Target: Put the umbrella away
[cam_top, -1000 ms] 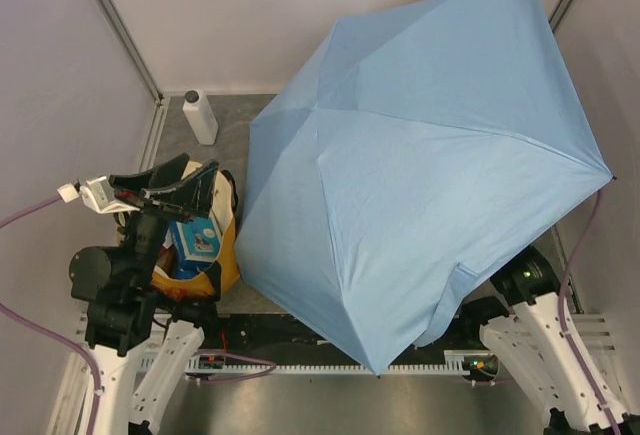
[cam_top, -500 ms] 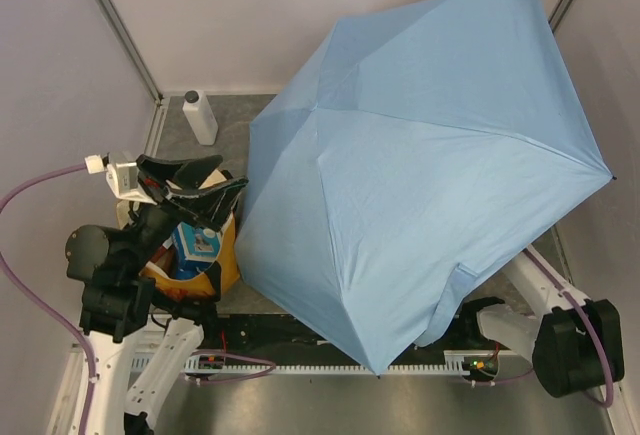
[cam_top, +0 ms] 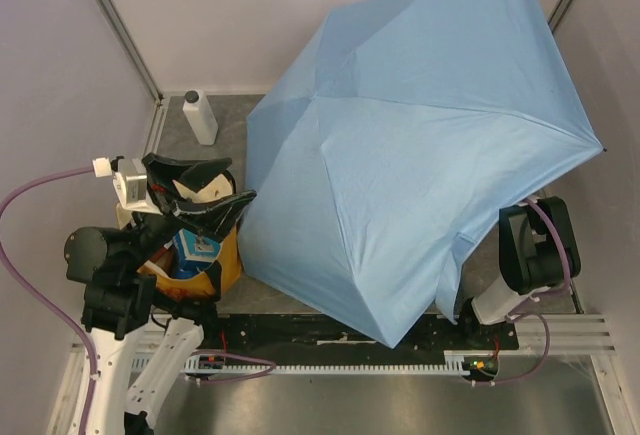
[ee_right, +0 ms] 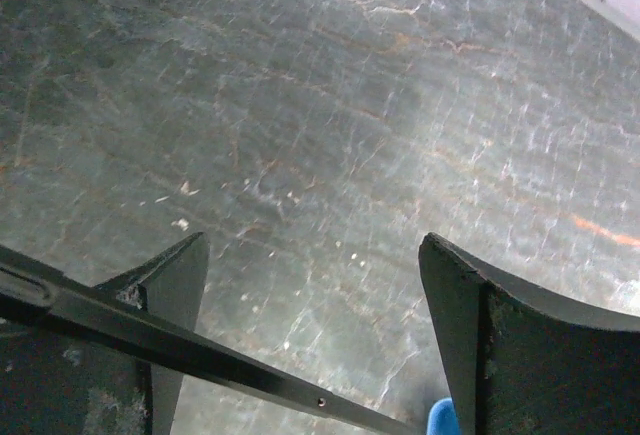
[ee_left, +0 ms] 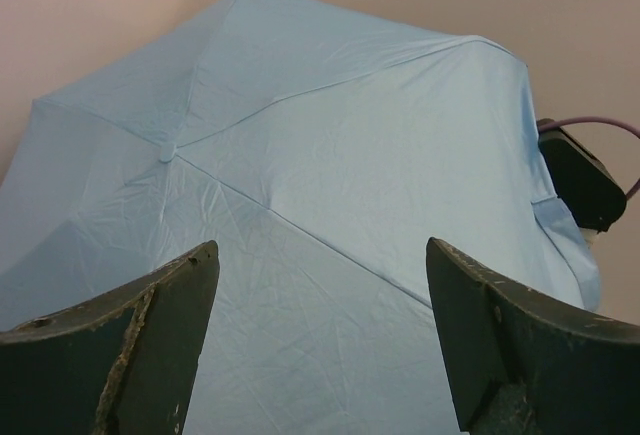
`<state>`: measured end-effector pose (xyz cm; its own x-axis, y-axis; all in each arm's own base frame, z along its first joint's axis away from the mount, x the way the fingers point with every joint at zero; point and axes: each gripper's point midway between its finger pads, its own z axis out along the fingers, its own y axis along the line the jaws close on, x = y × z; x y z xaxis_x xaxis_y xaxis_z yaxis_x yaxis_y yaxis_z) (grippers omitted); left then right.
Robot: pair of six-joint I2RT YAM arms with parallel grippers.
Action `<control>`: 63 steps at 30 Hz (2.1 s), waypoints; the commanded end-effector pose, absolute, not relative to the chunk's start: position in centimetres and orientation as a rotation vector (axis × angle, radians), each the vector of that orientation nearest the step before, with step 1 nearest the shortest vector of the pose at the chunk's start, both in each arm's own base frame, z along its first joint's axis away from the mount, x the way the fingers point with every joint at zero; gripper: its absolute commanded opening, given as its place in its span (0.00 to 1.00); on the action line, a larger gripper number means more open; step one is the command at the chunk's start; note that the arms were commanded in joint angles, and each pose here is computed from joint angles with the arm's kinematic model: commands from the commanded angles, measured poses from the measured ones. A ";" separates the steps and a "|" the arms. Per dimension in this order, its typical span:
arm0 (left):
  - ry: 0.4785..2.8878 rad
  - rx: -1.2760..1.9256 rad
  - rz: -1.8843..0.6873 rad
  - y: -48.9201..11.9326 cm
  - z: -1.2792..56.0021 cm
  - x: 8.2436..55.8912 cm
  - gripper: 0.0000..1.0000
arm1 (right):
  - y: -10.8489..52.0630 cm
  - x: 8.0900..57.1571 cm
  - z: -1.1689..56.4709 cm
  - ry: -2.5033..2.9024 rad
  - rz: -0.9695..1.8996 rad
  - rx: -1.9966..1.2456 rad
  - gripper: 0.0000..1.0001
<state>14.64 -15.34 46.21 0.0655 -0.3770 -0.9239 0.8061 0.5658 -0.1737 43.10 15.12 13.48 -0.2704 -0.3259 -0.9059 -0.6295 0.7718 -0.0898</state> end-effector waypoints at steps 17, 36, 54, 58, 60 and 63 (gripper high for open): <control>1.137 0.429 -0.919 -15.6 46.2 17.5 0.84 | 8.9 48.4 15.1 1.779 0.193 -0.311 0.91; 1.760 0.349 -1.235 -20.6 38.8 22.7 0.70 | 15.1 42.2 20.2 1.777 0.419 -0.174 0.93; 1.813 0.568 -1.026 -21.2 40.8 16.2 0.76 | 25.9 38.1 27.2 1.803 0.600 0.290 0.95; 1.853 0.564 -0.938 -20.6 38.7 17.2 0.86 | 27.5 38.4 26.9 1.821 0.506 0.218 0.95; 1.893 0.552 -0.916 -20.8 37.5 18.0 0.85 | 27.9 38.1 26.5 1.822 0.455 0.151 0.95; 1.912 0.508 -0.924 -21.6 36.7 19.4 0.83 | 28.3 37.4 25.5 1.839 0.400 0.046 0.96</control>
